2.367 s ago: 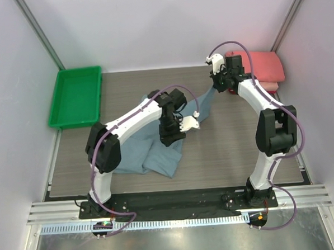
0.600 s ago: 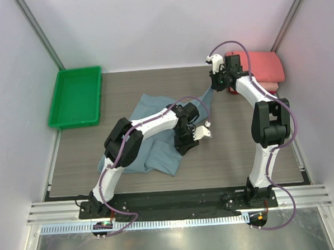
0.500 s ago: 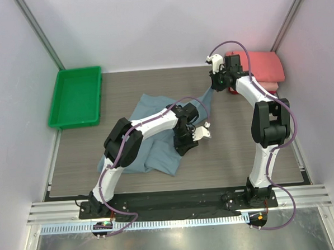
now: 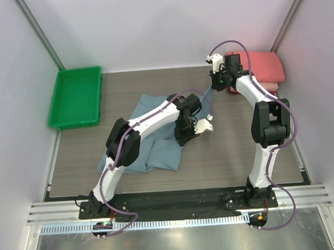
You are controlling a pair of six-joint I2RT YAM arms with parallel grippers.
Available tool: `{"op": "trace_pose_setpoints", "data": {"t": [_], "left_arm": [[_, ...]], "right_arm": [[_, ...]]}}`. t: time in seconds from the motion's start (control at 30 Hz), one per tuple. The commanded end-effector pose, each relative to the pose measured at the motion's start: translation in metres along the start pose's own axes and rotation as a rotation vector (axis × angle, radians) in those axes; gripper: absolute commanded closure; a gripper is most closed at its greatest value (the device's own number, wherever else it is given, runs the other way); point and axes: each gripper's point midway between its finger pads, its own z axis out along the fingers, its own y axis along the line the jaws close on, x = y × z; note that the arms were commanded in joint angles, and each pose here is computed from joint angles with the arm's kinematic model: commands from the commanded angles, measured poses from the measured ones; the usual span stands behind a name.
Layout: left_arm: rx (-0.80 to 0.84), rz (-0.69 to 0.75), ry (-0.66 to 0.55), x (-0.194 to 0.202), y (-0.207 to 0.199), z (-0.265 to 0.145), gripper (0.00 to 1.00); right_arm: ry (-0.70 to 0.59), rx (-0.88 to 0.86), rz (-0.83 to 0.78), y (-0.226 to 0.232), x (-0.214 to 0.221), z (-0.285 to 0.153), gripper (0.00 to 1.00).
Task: Fold and stack the t-shirts
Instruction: Flatten the tshirt out
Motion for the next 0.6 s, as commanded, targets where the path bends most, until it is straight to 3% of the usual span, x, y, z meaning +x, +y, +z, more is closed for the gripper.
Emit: {"op": "trace_pose_setpoints", "data": {"t": [0.0, 0.13, 0.2, 0.43, 0.57], "left_arm": [[-0.144, 0.022, -0.117, -0.034, 0.006, -0.091, 1.0], [-0.41, 0.099, -0.291, -0.066, 0.011, -0.211, 1.0], [-0.532, 0.109, -0.318, -0.055, 0.005, -0.258, 1.0], [-0.716, 0.015, -0.308, 0.017, -0.012, -0.304, 0.94], [-0.639, -0.103, -0.329, 0.048, -0.022, -0.282, 0.92]], "right_arm": [[-0.14, 0.079, -0.04, -0.019, -0.065, -0.049, 0.99], [-0.171, 0.1, -0.051, -0.02, -0.085, -0.074, 0.99], [-0.193, 0.127, -0.065, -0.023, -0.096, -0.089, 0.99], [-0.215, 0.202, -0.13, -0.029, -0.112, -0.13, 0.99], [-0.202, 0.229, -0.126, -0.029, -0.112, -0.153, 0.99]]}}
